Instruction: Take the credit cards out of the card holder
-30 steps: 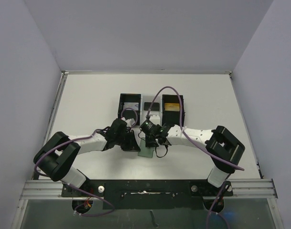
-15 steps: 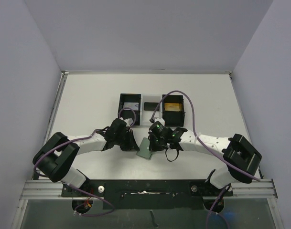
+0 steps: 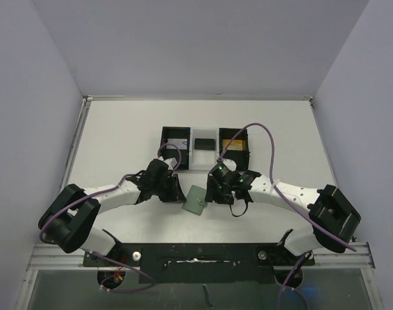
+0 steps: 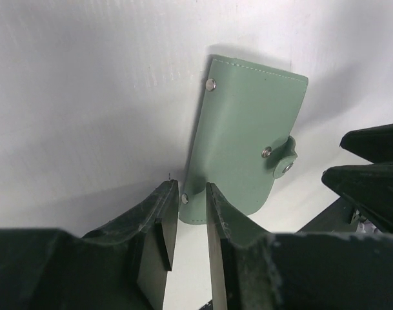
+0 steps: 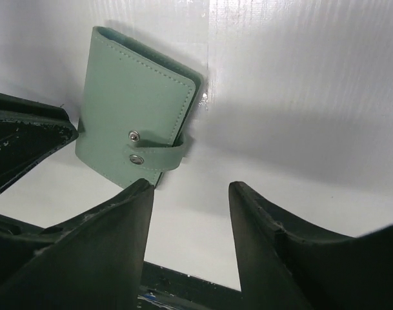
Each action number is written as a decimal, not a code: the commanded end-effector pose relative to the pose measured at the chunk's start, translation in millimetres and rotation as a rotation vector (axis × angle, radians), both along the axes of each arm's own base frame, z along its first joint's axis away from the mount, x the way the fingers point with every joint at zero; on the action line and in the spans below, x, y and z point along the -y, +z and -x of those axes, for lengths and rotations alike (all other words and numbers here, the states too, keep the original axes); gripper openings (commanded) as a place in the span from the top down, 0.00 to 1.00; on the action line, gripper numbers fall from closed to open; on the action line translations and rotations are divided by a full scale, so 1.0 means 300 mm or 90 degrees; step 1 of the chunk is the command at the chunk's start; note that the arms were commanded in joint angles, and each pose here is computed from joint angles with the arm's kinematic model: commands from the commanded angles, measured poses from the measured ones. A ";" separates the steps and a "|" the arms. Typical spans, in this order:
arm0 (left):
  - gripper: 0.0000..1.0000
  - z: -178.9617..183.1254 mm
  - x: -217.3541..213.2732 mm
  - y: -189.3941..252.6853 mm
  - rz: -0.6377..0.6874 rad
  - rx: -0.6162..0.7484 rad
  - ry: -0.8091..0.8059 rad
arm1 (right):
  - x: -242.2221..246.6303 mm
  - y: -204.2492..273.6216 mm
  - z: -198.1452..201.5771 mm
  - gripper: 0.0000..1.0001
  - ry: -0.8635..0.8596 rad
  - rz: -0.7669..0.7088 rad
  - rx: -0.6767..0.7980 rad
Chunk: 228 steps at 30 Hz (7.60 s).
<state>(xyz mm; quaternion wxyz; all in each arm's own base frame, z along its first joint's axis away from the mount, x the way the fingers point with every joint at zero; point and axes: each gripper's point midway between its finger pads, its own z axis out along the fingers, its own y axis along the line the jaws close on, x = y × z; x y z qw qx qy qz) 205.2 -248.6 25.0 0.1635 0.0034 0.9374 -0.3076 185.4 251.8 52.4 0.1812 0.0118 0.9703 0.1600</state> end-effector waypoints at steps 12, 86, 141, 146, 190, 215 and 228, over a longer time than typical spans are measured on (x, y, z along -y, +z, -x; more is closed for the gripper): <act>0.63 -0.116 -0.046 0.128 -0.018 0.117 0.064 | -0.132 0.078 -0.135 0.38 -0.113 -0.048 0.010; 0.47 -0.163 -0.089 0.338 0.096 0.227 0.154 | -0.137 0.354 -0.192 0.97 0.037 -0.236 0.153; 0.57 -0.083 0.058 0.158 0.083 0.057 0.017 | 0.141 -0.120 -0.098 0.94 -0.072 -0.182 -0.040; 0.65 -0.067 0.090 0.141 0.099 0.040 -0.011 | 0.142 -0.129 -0.096 0.94 -0.066 -0.177 -0.045; 0.72 0.076 0.327 0.074 0.159 -0.024 -0.205 | -0.011 0.239 -0.224 0.79 -0.073 -0.268 0.116; 0.57 -0.156 -0.179 0.186 -0.003 0.131 0.167 | -0.091 -0.036 -0.159 0.56 -0.050 -0.039 0.021; 0.35 -0.177 -0.268 0.203 0.019 0.146 0.242 | -0.217 -0.028 -0.175 0.34 -0.040 0.024 0.041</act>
